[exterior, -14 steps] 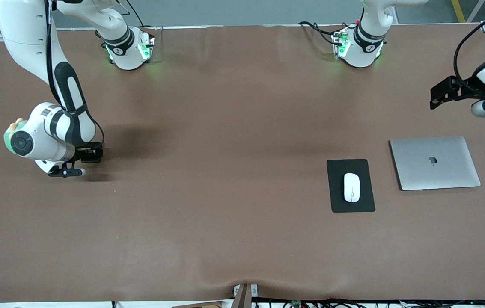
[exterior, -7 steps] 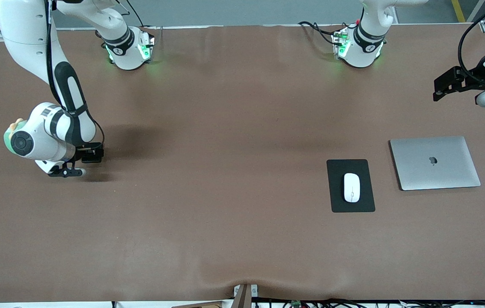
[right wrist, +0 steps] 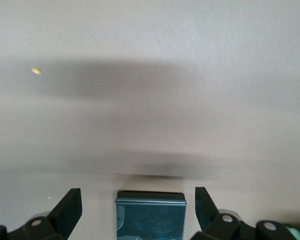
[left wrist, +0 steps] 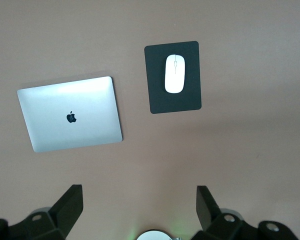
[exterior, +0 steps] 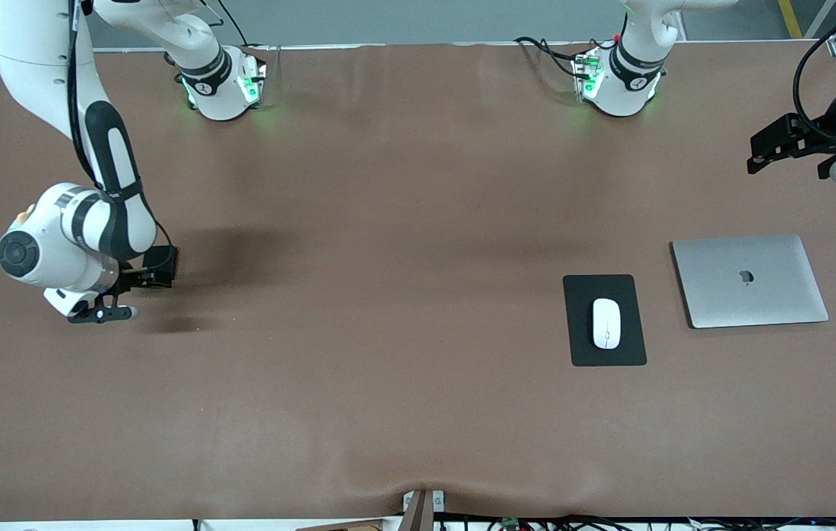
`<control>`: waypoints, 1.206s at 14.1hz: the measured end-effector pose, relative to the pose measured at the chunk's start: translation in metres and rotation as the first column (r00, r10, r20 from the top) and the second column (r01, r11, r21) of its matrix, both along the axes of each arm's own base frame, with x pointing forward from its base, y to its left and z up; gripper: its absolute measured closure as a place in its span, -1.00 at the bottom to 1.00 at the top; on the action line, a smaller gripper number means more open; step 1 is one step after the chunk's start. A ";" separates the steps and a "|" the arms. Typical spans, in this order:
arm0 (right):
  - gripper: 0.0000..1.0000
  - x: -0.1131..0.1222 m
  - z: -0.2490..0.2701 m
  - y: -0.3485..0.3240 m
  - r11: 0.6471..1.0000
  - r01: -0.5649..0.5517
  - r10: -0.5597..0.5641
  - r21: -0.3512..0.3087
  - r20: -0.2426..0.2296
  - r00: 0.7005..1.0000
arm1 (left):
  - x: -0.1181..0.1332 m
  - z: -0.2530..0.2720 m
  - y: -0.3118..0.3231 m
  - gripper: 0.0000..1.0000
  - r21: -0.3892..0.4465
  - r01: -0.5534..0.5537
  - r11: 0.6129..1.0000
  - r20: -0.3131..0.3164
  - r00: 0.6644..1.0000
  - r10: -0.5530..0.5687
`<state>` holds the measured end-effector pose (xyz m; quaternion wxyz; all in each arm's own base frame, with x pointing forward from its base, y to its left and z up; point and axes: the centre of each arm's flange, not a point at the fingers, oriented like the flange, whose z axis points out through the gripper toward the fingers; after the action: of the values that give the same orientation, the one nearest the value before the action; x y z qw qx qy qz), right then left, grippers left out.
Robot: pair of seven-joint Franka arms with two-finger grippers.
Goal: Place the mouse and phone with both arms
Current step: 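Open the right gripper to set the phone beside the plush toy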
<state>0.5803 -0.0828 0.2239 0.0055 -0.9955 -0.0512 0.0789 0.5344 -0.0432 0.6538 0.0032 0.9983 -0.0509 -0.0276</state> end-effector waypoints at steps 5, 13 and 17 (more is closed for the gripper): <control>-1.00 0.043 0.080 -0.015 0.998 -0.022 0.022 0.056 0.001 1.000 | 0.000 0.000 0.000 -1.00 0.000 -0.001 1.000 0.000 1.000 0.001; -1.00 0.083 0.190 -0.033 0.998 -0.037 0.032 0.048 0.093 0.995 | 0.000 0.000 0.002 -1.00 0.000 -0.007 1.000 0.000 1.000 0.007; -1.00 0.090 0.234 -0.052 0.999 -0.023 0.018 0.026 0.177 0.984 | 0.001 0.003 0.011 -1.00 0.000 -0.024 1.000 0.007 1.000 0.024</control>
<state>0.6705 -0.1346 0.4578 0.0143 -0.9979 -0.0630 -0.0103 0.5349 -0.0321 0.6569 0.0035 0.9989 -0.0391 -0.0239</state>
